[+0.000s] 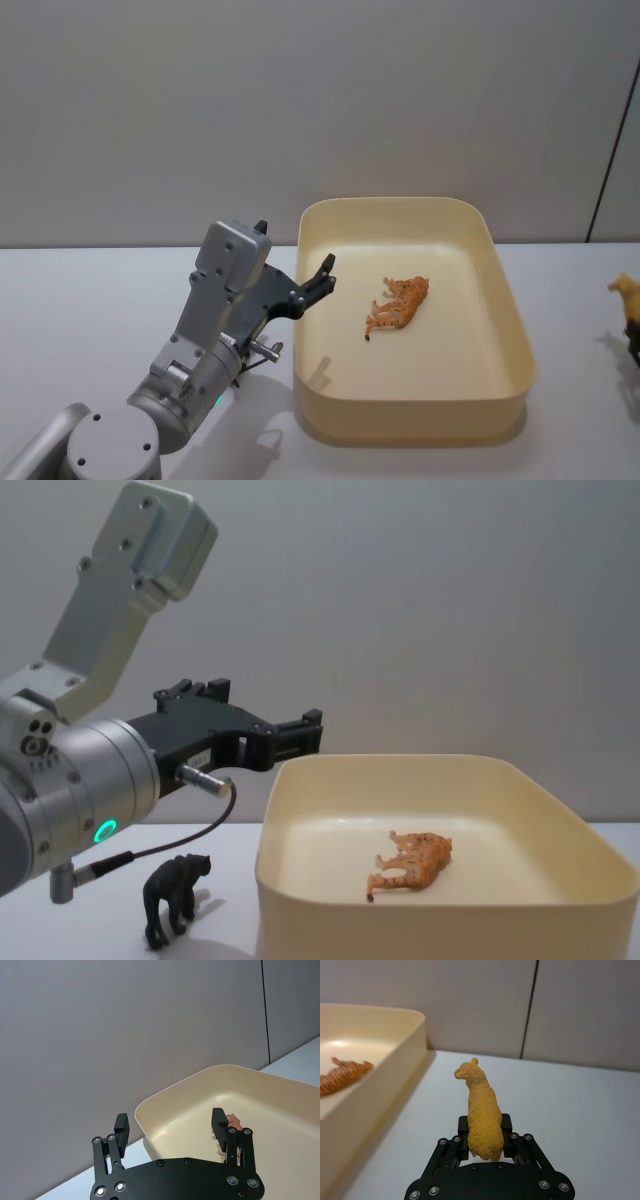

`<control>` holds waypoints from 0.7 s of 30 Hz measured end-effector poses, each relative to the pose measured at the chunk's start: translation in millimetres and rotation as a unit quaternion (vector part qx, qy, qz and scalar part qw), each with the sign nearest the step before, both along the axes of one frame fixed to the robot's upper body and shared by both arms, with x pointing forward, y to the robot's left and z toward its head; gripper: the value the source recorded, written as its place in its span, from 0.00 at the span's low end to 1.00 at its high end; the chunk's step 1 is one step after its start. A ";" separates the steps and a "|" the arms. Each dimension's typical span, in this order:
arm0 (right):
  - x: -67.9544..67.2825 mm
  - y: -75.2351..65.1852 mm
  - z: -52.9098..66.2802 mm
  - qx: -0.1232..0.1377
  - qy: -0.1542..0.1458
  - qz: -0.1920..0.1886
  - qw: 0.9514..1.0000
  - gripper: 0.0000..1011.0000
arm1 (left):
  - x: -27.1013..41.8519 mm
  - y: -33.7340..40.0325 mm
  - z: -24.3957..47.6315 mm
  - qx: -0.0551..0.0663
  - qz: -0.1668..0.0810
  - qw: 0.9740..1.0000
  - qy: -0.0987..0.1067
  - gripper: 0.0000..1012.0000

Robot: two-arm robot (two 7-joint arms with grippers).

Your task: Pick up the toy alternately with two hands and place it into the central storage box.

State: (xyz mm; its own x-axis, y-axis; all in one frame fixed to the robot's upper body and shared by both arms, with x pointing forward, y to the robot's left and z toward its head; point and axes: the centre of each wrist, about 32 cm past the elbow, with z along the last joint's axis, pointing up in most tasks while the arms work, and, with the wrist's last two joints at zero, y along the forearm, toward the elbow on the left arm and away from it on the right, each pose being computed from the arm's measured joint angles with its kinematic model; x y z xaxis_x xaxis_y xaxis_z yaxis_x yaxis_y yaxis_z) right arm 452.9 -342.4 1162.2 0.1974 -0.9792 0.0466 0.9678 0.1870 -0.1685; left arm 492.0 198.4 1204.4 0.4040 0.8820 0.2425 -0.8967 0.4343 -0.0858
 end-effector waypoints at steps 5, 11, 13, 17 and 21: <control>5.0 10.7 14.2 0.013 -0.027 0.027 0.999 0.33 | 0.0 0.0 0.0 0.000 0.000 1.000 0.000 0.99; 14.7 27.0 31.1 0.030 -0.048 0.066 0.996 0.33 | 0.0 0.0 0.0 0.000 0.000 1.000 0.000 0.99; 19.9 34.6 37.6 0.037 -0.054 0.082 0.995 0.33 | 0.0 0.0 0.0 0.000 0.000 1.000 0.000 0.99; 29.8 48.4 47.8 0.047 -0.059 0.109 0.991 0.33 | 0.0 0.0 0.0 0.000 0.000 1.000 0.000 0.99; 41.6 63.5 54.8 0.053 -0.056 0.134 0.988 0.33 | 0.0 0.0 0.0 0.000 0.000 1.000 0.000 0.99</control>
State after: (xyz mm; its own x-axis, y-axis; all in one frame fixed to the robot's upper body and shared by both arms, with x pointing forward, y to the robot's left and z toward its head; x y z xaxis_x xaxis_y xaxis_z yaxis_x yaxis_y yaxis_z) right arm 494.5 -278.9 1217.0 0.4499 -0.8929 -0.0173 0.8925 0.4502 -0.0294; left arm 492.0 198.4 1204.4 0.4040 0.8821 0.2424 -0.8967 0.4343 -0.0859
